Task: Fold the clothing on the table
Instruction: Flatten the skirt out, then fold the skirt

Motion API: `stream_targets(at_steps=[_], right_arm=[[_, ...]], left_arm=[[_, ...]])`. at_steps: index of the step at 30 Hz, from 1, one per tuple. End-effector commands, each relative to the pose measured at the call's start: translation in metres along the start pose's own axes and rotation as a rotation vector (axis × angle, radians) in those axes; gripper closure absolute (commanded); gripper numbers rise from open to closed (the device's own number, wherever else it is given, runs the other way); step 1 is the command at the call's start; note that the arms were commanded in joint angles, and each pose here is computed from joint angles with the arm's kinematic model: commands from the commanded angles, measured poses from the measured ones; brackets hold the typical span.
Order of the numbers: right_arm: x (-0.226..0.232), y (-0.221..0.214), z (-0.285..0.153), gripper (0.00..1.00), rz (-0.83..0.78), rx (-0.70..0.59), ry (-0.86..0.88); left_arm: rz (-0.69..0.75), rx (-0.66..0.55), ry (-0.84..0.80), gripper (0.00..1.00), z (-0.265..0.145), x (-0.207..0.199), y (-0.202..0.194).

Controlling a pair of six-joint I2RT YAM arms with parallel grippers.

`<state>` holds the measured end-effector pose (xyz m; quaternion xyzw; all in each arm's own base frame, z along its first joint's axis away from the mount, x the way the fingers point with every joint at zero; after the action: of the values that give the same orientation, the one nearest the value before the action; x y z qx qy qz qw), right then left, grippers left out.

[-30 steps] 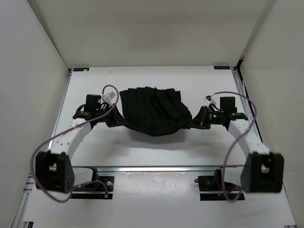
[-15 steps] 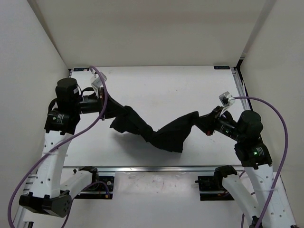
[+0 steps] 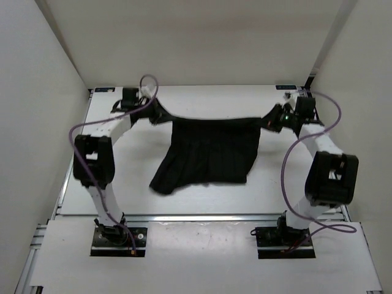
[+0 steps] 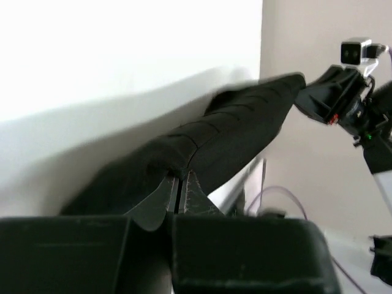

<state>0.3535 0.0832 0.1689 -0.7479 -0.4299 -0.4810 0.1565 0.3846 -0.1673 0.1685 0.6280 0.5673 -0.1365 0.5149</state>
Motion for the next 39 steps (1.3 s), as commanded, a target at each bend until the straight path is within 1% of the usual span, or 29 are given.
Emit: stream_targets(at_steps=[1, 3, 4, 5, 6, 8, 9, 10, 11, 12, 13, 14, 15, 16, 17, 18, 19, 20, 21, 22, 23, 24, 25, 26, 27, 30, 31, 34, 39], right_arm=[[0.09, 0.087, -0.013, 1.0, -0.299, -0.212, 0.152], [0.13, 0.107, -0.027, 1.0, -0.439, -0.335, 0.185], [0.152, 0.115, -0.039, 1.0, -0.508, -0.395, 0.213], [0.171, 0.123, -0.055, 1.0, -0.563, -0.438, 0.249], [0.183, 0.123, -0.066, 1.0, -0.598, -0.464, 0.27], [0.206, 0.117, -0.093, 1.0, -0.671, -0.515, 0.32], [0.206, 0.111, -0.093, 1.0, -0.689, -0.501, 0.32], [0.198, 0.102, -0.091, 1.0, -0.677, -0.479, 0.314], [0.199, 0.094, -0.099, 1.0, -0.682, -0.487, 0.318], [0.181, 0.084, -0.09, 1.0, -0.663, -0.462, 0.3], [0.177, 0.074, -0.093, 1.0, -0.661, -0.466, 0.298], [0.152, 0.059, -0.085, 1.0, -0.601, -0.44, 0.268], [0.118, 0.045, -0.071, 1.0, -0.531, -0.385, 0.239], [0.091, 0.026, -0.063, 1.0, -0.463, -0.341, 0.214], [0.079, 0.013, -0.062, 1.0, -0.434, -0.315, 0.209], [0.047, -0.009, -0.049, 1.0, -0.369, -0.249, 0.163], [0.025, -0.032, -0.045, 0.99, -0.326, -0.205, 0.138], [0.014, -0.05, -0.043, 1.0, -0.299, -0.163, 0.125], [-0.003, -0.069, -0.042, 1.0, -0.249, -0.107, 0.112], [-0.027, -0.094, -0.039, 1.0, -0.165, -0.027, 0.069], [-0.033, -0.103, -0.043, 1.0, -0.138, -0.006, 0.062], [-0.043, -0.123, -0.046, 1.0, -0.087, 0.055, 0.055], [-0.056, -0.137, -0.049, 1.0, -0.024, 0.097, 0.028], [-0.059, -0.145, -0.052, 1.0, -0.014, 0.109, 0.017], [-0.063, -0.156, -0.055, 1.0, 0.004, 0.133, 0.0], [-0.06, -0.147, -0.065, 1.0, -0.009, 0.095, -0.047], [-0.055, -0.145, -0.066, 1.0, -0.024, 0.1, -0.052], [-0.047, -0.152, -0.062, 1.0, -0.048, 0.186, -0.049], [-0.034, -0.148, -0.07, 1.0, -0.066, 0.186, -0.067]], left_arm=[[0.229, -0.229, 0.001, 1.0, -0.004, -0.051, 0.114], [0.354, -0.381, -0.073, 1.0, -0.025, -0.107, 0.169], [0.375, -0.401, -0.08, 1.0, -0.032, -0.116, 0.179], [0.416, -0.458, -0.083, 1.0, -0.05, -0.137, 0.202], [0.458, -0.491, -0.093, 1.0, -0.065, -0.153, 0.213], [0.476, -0.547, -0.119, 1.0, -0.095, -0.165, 0.221], [0.487, -0.558, -0.136, 1.0, -0.107, -0.171, 0.216], [0.463, -0.548, -0.142, 1.0, -0.11, -0.158, 0.211], [0.459, -0.547, -0.147, 1.0, -0.117, -0.159, 0.204], [0.437, -0.528, -0.155, 1.0, -0.117, -0.155, 0.19], [0.387, -0.51, -0.126, 1.0, -0.114, -0.127, 0.181], [0.374, -0.508, -0.119, 1.0, -0.12, -0.128, 0.171], [0.357, -0.49, -0.115, 1.0, -0.115, -0.116, 0.151], [0.287, -0.433, -0.097, 1.0, -0.098, -0.091, 0.122], [0.287, -0.427, -0.093, 1.0, -0.098, -0.093, 0.106], [0.221, -0.388, -0.068, 1.0, -0.091, -0.07, 0.073], [0.156, -0.299, -0.048, 1.0, -0.069, -0.052, 0.03], [0.171, -0.27, -0.04, 1.0, -0.062, -0.055, 0.006], [0.126, -0.192, -0.027, 1.0, -0.053, -0.047, -0.037], [0.083, -0.134, 0.03, 1.0, -0.05, -0.031, -0.074], [0.052, -0.057, 0.075, 1.0, -0.042, -0.019, -0.113], [0.058, -0.035, 0.073, 1.0, -0.044, -0.025, -0.13], [0.029, -0.008, 0.097, 1.0, -0.049, -0.018, -0.155], [-0.018, 0.019, 0.115, 1.0, -0.053, -0.011, -0.175], [-0.056, 0.013, 0.131, 1.0, -0.062, -0.007, -0.186], [-0.022, -0.046, 0.139, 1.0, -0.076, -0.016, -0.172], [-0.019, -0.041, 0.144, 1.0, -0.076, -0.017, -0.171], [0.016, -0.046, 0.109, 1.0, -0.074, -0.029, -0.16], [0.006, -0.061, 0.119, 1.0, -0.078, -0.031, -0.157]])
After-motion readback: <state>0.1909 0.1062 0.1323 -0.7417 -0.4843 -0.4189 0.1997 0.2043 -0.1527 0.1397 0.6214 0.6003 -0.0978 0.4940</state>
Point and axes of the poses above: each gripper's point midway between its finger pads, its own z axis out along the fingers, its own x axis along the line the jaws close on, y = z × x, the point moved 3 cm from there along -z, back along the fingers, and after that the axes turned 15 degrees about z, right-handed, at the moved point
